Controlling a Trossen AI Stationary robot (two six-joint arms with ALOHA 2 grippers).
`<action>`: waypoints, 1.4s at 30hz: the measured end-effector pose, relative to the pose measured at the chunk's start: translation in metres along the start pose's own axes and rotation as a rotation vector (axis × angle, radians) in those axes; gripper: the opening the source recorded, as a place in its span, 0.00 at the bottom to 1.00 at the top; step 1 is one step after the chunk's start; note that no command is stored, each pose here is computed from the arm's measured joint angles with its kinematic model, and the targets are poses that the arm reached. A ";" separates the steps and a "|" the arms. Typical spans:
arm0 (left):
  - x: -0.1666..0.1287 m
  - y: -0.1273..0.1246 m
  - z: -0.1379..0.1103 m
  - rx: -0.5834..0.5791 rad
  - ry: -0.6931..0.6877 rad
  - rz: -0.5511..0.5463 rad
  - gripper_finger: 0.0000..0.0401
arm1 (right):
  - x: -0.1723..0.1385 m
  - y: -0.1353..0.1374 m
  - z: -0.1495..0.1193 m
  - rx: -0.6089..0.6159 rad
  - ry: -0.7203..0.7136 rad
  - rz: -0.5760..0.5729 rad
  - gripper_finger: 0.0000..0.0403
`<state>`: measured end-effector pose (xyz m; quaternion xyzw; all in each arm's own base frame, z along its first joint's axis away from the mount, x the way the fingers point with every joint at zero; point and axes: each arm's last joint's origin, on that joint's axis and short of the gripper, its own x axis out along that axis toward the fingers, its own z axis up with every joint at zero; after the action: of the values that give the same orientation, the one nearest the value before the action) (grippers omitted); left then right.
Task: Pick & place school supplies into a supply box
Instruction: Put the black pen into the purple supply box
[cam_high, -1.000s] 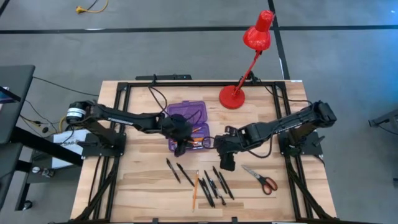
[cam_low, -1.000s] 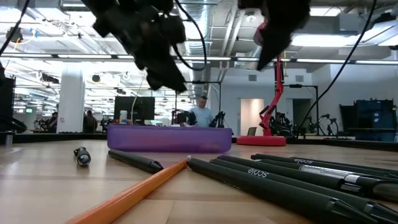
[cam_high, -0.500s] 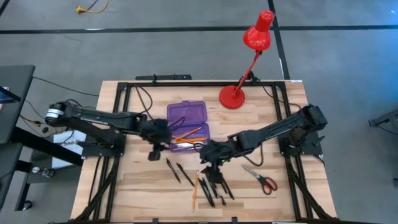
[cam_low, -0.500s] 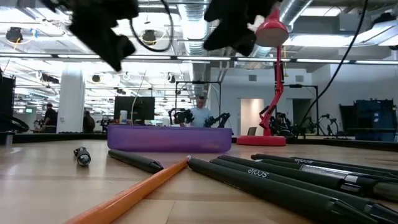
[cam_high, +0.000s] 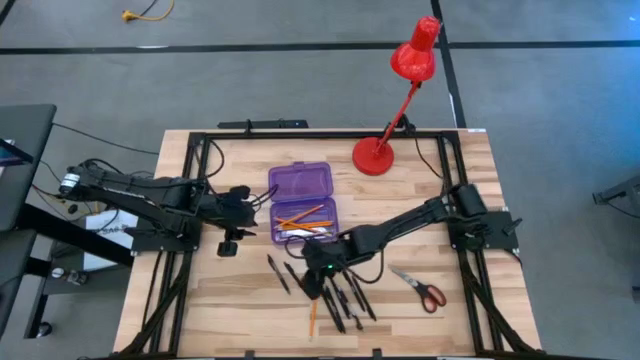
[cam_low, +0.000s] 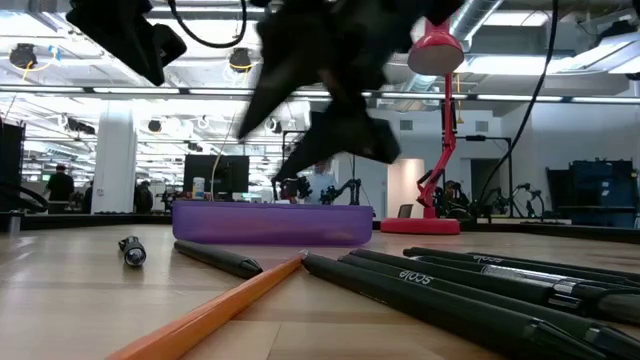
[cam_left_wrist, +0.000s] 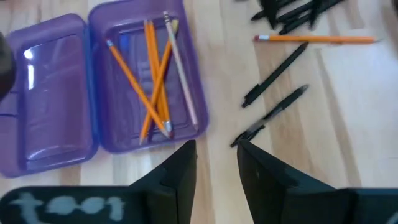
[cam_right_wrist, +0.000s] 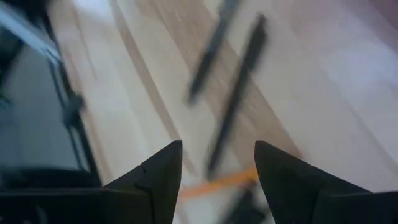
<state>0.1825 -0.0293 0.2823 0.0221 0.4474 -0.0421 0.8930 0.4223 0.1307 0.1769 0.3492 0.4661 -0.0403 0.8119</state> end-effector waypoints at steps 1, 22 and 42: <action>-0.002 0.000 -0.003 0.002 0.007 0.007 0.26 | 0.002 0.000 0.000 0.028 -0.006 -0.009 0.48; -0.020 0.001 -0.011 -0.013 -0.027 0.060 0.26 | -0.015 -0.001 -0.029 0.244 0.090 -0.279 0.30; -0.020 0.002 -0.002 0.014 -0.119 0.093 0.26 | -0.039 0.006 -0.089 0.250 0.264 -0.542 0.30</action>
<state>0.1690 -0.0260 0.2975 0.0466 0.3918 -0.0047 0.9189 0.3381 0.1788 0.1827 0.3116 0.6350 -0.2660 0.6550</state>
